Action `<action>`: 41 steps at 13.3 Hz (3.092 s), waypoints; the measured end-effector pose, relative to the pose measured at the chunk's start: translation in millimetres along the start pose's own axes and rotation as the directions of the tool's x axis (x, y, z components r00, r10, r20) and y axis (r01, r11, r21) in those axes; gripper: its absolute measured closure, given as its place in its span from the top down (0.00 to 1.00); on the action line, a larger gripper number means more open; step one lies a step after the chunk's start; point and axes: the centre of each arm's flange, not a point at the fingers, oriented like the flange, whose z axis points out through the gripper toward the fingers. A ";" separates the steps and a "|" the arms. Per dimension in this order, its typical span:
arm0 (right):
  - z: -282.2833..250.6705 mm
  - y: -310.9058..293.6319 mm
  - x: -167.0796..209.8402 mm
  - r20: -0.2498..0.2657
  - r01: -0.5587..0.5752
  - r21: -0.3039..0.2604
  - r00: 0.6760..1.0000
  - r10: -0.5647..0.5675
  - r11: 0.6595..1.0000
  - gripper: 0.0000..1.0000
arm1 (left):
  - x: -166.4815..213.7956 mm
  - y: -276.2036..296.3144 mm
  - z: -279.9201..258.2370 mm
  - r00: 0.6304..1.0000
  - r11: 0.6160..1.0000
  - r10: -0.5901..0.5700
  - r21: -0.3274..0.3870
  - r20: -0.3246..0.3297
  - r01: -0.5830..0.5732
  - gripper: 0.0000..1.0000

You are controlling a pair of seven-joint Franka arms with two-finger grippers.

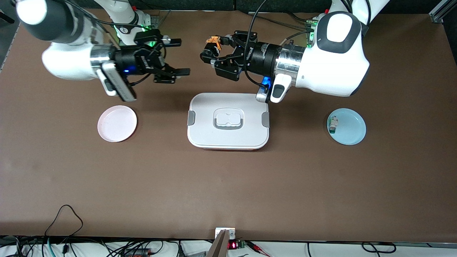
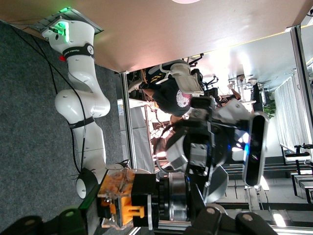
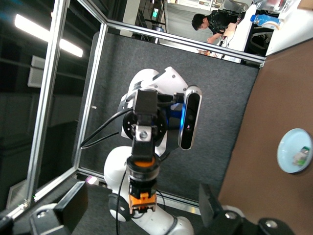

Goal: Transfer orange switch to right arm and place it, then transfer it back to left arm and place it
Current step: 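Bring the right gripper to the switch held by the left gripper, then close the right gripper on the orange switch cap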

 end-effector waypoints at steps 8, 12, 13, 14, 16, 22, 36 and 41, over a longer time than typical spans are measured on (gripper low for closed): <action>40.6 1.0 -18.9 -0.058 -0.055 0.025 0.997 0.056 0.998 1.00 | 0.5 0.6 -2.5 1.000 1.000 -0.005 -0.004 0.000 0.005 0.72; 49.2 -4.9 -23.2 -0.069 -0.072 0.041 0.995 0.074 0.997 1.00 | 0.6 0.7 -2.9 1.000 1.000 -0.005 -0.004 -0.001 0.005 0.72; 49.2 -4.8 -23.2 -0.070 -0.073 0.041 0.995 0.076 0.997 0.99 | 0.6 0.7 -3.0 1.000 1.000 -0.005 -0.004 -0.001 0.005 0.72; 49.7 -4.3 -23.4 -0.073 -0.074 0.037 0.994 0.077 0.997 0.99 | 0.6 0.7 -3.0 1.000 1.000 -0.005 -0.004 -0.001 0.005 0.72; 57.1 -3.0 -27.9 -0.076 -0.079 0.024 0.994 0.080 0.997 0.96 | 0.6 0.7 -3.0 1.000 1.000 -0.006 -0.004 -0.001 0.006 0.72; 71.2 -6.3 -34.8 -0.089 -0.091 0.031 0.992 0.094 0.995 0.96 | 0.6 0.7 -3.0 1.000 1.000 -0.006 -0.005 -0.001 0.006 0.72; 70.3 -13.9 -32.2 -0.100 -0.073 0.030 0.992 0.076 0.997 0.36 | -3.4 1.3 -3.1 1.000 1.000 -0.008 -0.008 0.011 0.008 0.72; 70.3 -14.0 -32.2 -0.100 -0.072 0.030 0.992 0.075 0.997 0.36 | -3.5 1.3 -3.2 1.000 1.000 -0.011 -0.008 0.011 0.011 0.72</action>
